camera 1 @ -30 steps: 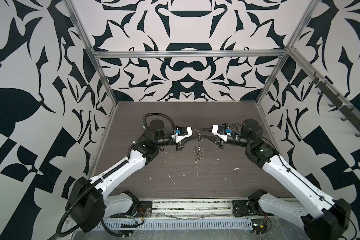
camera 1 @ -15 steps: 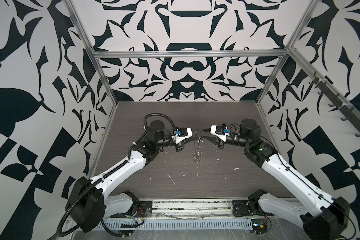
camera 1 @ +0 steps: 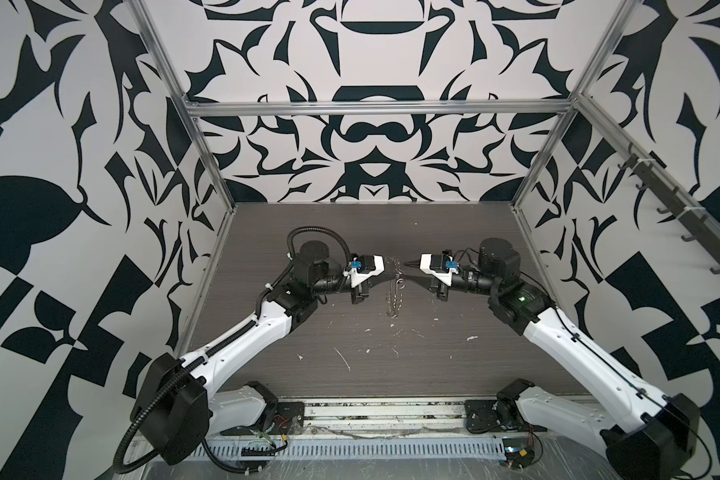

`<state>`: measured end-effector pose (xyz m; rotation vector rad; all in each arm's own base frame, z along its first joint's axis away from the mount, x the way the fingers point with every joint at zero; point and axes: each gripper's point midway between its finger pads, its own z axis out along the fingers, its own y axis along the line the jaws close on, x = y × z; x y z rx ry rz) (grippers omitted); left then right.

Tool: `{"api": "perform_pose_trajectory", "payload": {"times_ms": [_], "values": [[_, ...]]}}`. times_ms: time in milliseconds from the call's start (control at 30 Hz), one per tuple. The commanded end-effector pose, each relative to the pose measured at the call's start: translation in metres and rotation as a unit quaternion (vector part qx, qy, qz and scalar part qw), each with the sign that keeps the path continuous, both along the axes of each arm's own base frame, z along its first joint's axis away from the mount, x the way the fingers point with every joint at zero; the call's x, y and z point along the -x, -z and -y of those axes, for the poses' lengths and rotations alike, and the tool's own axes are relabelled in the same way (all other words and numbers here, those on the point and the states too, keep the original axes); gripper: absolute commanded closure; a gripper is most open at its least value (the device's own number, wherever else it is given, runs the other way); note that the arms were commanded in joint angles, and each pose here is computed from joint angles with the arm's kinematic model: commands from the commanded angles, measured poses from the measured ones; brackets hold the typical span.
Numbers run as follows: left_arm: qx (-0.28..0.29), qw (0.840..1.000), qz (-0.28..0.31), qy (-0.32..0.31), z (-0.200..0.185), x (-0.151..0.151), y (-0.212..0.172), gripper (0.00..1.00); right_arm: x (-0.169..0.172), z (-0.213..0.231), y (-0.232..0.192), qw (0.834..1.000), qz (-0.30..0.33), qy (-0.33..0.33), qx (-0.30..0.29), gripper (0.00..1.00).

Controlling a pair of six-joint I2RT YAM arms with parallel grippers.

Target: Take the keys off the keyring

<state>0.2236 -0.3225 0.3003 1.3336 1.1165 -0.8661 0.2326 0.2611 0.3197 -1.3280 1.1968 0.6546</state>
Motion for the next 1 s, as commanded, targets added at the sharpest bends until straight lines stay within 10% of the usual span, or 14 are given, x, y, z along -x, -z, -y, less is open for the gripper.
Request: {"api": "perform_pose_trajectory", "payload": {"times_ms": [0, 967], "values": [[0.019, 1.0, 0.016, 0.009, 0.001, 0.0026, -0.0126, 1.0, 0.0047, -0.0034, -0.0137, 1.0, 0.009, -0.02, -0.008, 0.7], [0.023, 1.0, 0.014, 0.003, 0.0019, -0.0008, -0.0115, 0.99, 0.009, -0.0089, -0.0116, 0.998, -0.009, -0.057, 0.022, 1.0]]}}
